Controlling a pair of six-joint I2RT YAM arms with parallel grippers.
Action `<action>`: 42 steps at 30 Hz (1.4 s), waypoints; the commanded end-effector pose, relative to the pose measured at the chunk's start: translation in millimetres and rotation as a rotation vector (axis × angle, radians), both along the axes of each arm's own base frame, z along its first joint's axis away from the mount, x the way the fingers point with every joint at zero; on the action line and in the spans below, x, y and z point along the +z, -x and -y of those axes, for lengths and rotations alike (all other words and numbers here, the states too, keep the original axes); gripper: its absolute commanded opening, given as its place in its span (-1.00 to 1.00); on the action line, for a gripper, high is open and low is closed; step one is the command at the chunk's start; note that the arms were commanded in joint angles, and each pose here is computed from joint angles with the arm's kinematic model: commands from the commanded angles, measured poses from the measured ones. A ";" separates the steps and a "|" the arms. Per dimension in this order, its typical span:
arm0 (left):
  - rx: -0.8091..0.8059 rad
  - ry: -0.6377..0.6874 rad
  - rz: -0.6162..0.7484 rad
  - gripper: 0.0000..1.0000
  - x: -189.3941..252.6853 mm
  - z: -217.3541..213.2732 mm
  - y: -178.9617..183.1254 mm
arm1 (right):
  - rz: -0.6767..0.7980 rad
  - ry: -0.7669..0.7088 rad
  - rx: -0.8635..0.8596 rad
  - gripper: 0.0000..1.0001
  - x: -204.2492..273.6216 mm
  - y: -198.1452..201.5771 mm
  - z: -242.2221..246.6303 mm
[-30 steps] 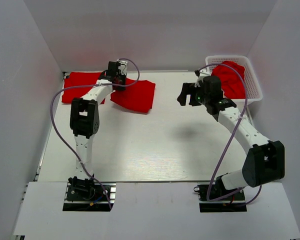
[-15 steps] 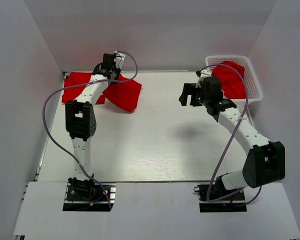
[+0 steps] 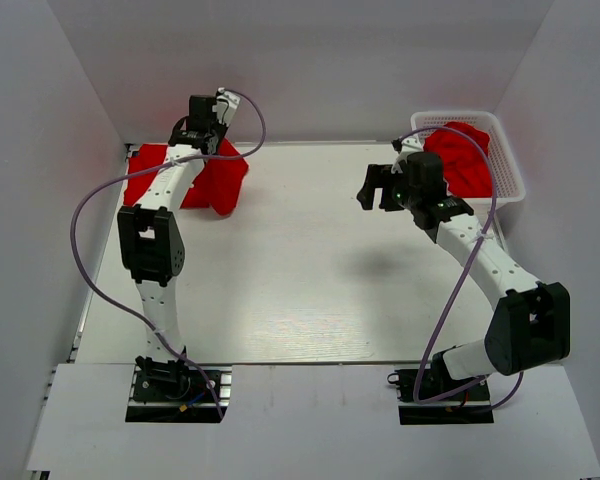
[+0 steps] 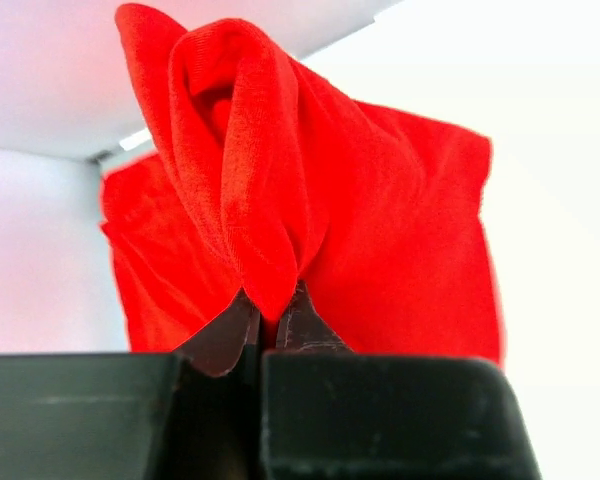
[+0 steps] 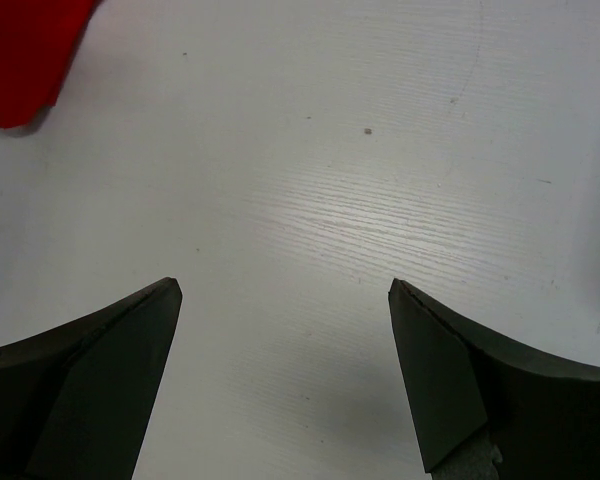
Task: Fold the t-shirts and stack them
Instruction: Put the neatly folded tshirt into the corner of the board with the left arm
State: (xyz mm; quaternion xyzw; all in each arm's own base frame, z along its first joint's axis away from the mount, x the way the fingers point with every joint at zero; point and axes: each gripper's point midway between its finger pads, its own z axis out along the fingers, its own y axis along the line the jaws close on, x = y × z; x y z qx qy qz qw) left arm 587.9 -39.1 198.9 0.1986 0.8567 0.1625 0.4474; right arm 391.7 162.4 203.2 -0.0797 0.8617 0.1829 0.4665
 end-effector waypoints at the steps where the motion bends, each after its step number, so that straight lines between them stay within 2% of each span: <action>1: -0.040 0.008 0.230 -1.00 101.9 -1.8 0.4 | 0.074 -0.049 0.019 0.81 31.2 -11.7 -9.4; 9: -0.016 -0.012 0.293 -1.00 126.4 -20.8 1.1 | 0.095 -0.067 0.044 0.81 42.2 -13.8 -15.2; 23: 0.099 -0.009 0.330 -1.00 126.5 -75.0 -0.8 | 0.096 -0.078 0.051 0.81 48.1 -21.9 -20.1; 30: 0.155 -0.005 0.313 -1.00 104.6 -99.7 -4.4 | 0.079 -0.085 0.060 0.81 45.2 -26.7 -24.4; 36: 0.184 0.017 0.249 -1.00 59.4 -122.2 -8.2 | 0.077 -0.091 0.060 0.81 47.1 -30.7 -26.5; 37: 0.220 0.016 0.232 -1.00 44.0 -131.1 -10.1 | 0.075 -0.093 0.059 0.81 46.5 -30.8 -26.7; 42: 0.327 0.006 0.257 -1.00 32.1 -156.4 -13.3 | 0.065 -0.097 0.052 0.81 44.6 -31.4 -26.7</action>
